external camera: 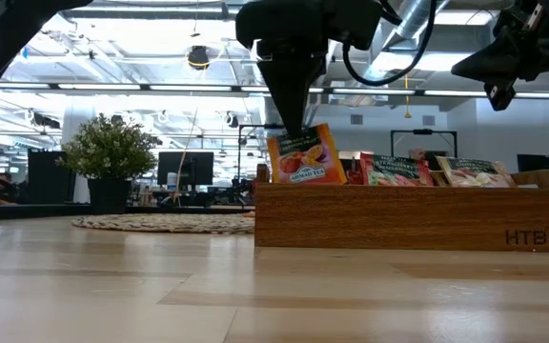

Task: Pick & Place Tea
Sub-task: Put the bottom orange tea bag into the left slot of the wooden organizer, then put the left orange tea bag into the left slot of the wooden organizer

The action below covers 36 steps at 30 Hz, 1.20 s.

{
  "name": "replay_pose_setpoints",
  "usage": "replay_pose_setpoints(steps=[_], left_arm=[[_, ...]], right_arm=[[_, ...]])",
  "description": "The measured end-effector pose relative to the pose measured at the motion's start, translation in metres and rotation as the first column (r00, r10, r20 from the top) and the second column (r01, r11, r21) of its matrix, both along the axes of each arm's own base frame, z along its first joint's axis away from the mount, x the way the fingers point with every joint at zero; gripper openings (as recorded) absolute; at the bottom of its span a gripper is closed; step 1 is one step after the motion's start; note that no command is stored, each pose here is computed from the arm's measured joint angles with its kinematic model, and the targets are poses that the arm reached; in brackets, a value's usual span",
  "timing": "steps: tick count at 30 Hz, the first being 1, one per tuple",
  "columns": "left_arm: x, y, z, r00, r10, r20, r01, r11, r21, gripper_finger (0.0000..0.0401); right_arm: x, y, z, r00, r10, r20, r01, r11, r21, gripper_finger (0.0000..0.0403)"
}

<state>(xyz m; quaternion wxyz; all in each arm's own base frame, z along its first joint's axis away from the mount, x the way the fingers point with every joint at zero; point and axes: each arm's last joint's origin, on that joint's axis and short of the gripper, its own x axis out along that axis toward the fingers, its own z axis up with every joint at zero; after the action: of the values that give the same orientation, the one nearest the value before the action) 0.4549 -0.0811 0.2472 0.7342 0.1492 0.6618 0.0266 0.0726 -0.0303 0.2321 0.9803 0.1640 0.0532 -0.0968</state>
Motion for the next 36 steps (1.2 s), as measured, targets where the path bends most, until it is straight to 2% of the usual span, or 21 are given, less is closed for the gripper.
replay_pose_setpoints(steps=[19,29,32,36], left_arm=[[0.0,-0.002,0.001,0.995,-0.094,-0.015,0.094,0.996,0.01,0.0004],[0.0,-0.002,0.001,0.994,-0.105,-0.019,0.105,0.994,0.013,0.0077],[-0.002,0.0,0.003,0.995,-0.092,-0.028,0.094,0.993,0.078,0.0091],[-0.013,0.013,0.023,0.998,-0.064,-0.026,0.068,0.963,0.26,0.0097]], right_arm=[[0.0,0.0,0.0,1.0,0.0,0.0,0.0,1.0,0.0,0.0],[0.0,0.0,0.0,1.0,0.0,0.0,0.0,1.0,0.0,0.0],[0.0,0.0,0.0,1.0,0.0,0.0,0.0,1.0,0.0,0.0],[0.0,0.0,0.0,1.0,0.0,0.0,0.0,1.0,0.0,0.0]])
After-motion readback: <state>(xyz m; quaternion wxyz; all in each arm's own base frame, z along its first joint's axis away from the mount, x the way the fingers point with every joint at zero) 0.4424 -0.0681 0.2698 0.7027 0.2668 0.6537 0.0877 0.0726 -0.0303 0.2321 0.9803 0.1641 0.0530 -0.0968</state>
